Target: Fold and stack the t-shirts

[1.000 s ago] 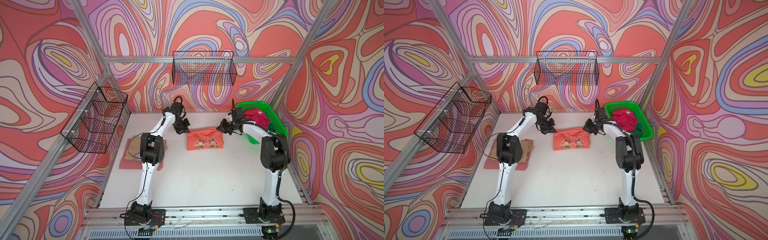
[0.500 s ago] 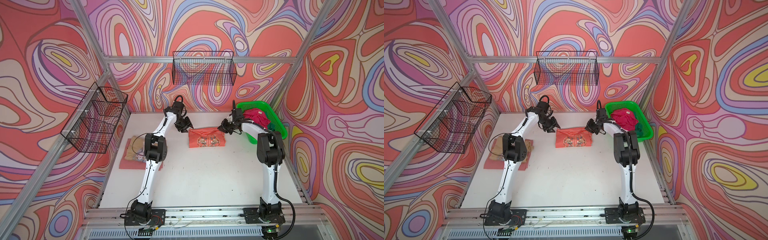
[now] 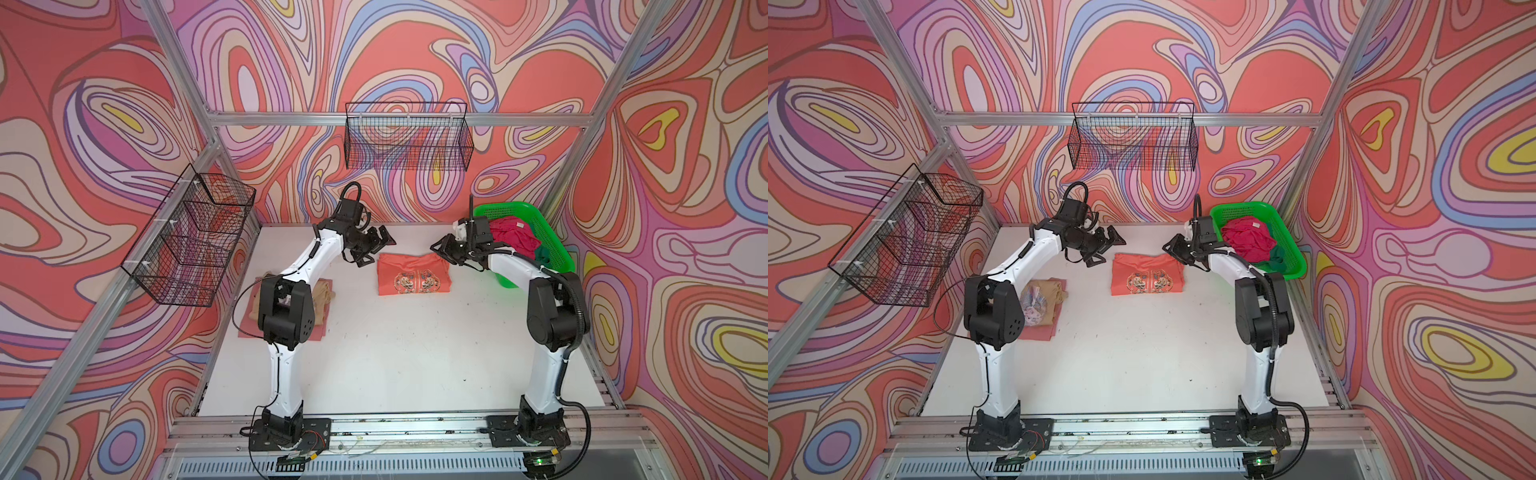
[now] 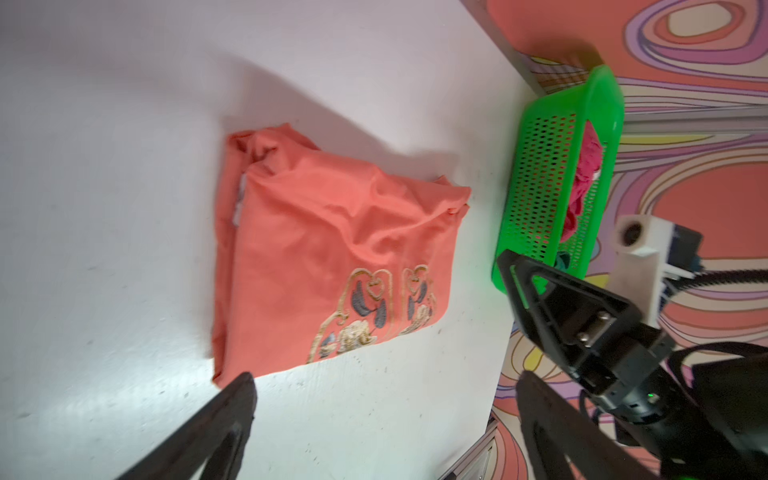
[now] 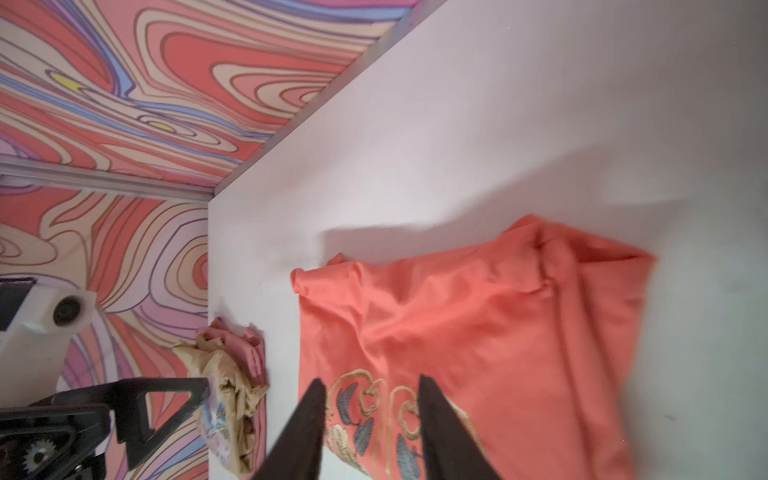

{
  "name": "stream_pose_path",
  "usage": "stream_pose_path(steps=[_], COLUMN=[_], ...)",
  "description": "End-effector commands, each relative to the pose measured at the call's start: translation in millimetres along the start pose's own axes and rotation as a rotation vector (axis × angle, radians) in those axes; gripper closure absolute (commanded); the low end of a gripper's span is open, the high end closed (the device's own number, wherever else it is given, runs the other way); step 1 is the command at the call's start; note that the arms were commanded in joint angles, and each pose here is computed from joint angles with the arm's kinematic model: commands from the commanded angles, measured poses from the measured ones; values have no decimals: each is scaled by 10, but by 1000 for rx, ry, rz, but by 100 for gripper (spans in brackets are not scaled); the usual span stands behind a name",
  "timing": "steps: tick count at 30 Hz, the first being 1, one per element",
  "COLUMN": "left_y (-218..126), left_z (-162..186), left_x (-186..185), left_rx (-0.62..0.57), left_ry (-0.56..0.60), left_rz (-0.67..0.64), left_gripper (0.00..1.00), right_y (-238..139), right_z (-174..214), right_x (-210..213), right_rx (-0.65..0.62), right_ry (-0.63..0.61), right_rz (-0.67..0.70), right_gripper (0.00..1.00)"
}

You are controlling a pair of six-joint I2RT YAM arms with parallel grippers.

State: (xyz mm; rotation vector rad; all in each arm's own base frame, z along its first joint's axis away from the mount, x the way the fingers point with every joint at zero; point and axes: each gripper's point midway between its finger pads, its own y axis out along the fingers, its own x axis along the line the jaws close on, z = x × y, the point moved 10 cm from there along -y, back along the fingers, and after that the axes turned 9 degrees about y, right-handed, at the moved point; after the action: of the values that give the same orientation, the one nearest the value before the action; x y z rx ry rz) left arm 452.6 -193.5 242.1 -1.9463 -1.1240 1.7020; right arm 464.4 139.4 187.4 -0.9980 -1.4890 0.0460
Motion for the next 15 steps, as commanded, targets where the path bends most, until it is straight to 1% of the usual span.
stream_pose_path(steps=[1, 3, 7, 8, 12, 15], left_y=[456, 628, 930, 998, 1184, 1252], left_z=[8, -15, -105, -117, -211, -278], left_x=[-31, -45, 8, 71, 270, 434], left_rx=[25, 29, 28, 32, 31, 24], left_ry=[-20, -34, -42, -49, -75, -95], left_rz=[74, 88, 84, 50, 24, -4], left_gripper=[4, 5, 6, 6, 6, 6], right_y=[312, 411, 556, 584, 692, 749], right_z=[73, 37, -102, -144, -308, -395], right_x=[-154, -212, -323, -362, -613, -796], right_rx=[83, 88, 65, 43, 25, 13], right_ry=[28, 21, -3, -10, 11, 28], right_rz=[-73, -52, 4, 15, 86, 132], right_gripper=[70, 73, 73, 72, 68, 60])
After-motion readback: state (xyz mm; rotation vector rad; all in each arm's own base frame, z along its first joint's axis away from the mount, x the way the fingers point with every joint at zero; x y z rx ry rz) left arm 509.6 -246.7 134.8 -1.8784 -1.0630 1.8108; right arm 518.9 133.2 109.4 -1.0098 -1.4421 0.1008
